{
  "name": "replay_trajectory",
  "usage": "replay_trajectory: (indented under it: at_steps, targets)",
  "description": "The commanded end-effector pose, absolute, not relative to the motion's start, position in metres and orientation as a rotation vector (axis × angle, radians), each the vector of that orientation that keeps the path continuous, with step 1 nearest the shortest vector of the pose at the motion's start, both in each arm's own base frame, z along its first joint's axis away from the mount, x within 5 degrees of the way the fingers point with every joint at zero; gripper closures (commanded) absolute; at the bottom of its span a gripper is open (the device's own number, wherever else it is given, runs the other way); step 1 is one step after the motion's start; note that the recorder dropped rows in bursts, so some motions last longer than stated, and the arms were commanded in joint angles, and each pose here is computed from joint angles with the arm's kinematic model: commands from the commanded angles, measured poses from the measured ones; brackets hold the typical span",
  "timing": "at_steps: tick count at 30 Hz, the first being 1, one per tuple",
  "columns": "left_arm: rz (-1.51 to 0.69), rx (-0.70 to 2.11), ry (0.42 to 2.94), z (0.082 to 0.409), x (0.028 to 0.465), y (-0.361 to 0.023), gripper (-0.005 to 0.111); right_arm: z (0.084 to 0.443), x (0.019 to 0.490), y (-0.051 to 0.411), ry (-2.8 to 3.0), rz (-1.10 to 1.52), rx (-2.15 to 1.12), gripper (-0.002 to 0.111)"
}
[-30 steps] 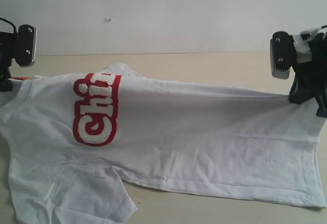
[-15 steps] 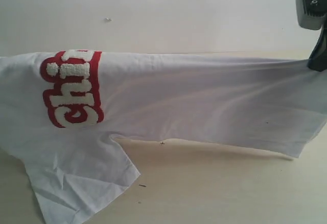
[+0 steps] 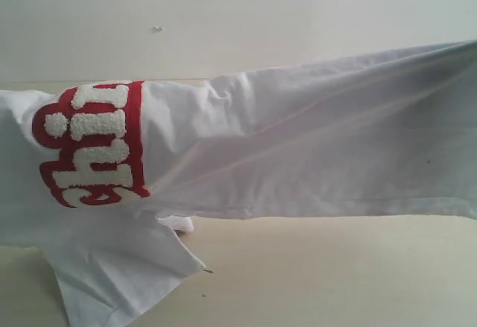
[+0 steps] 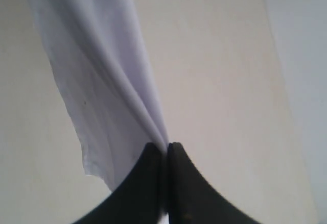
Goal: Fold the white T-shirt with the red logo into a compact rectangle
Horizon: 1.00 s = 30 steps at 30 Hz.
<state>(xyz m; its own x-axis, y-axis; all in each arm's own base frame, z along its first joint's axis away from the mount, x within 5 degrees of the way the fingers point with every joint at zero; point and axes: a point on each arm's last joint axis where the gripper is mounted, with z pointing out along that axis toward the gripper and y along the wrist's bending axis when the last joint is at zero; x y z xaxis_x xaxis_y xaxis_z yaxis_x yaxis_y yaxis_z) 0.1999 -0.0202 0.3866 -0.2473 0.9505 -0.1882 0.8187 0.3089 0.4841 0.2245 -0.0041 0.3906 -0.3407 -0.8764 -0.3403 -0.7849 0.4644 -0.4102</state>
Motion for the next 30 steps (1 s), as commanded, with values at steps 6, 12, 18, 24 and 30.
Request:
replay_trajectory:
  at_steps: [6,12,18,24,30]
  targets:
    - [0.321,1.339,2.001,0.422,0.139,-0.027,0.102,0.435,0.164,0.008,2.027,-0.264,-1.213,0.108]
    - [0.287,1.120,1.978,0.432,0.093,-0.021,0.102,0.451,0.133,0.015,1.957,-0.228,-1.106,0.108]
    - [0.330,1.118,1.978,0.423,0.079,-0.016,0.102,0.439,0.135,0.015,1.996,-0.201,-1.111,0.108]
    - [0.376,1.258,2.140,0.400,0.134,-0.022,0.107,0.379,0.178,0.005,2.199,-0.155,-1.300,0.108]
    - [0.438,1.686,2.426,0.317,0.238,-0.031,0.107,0.304,0.254,-0.008,2.443,-0.031,-1.393,0.108]
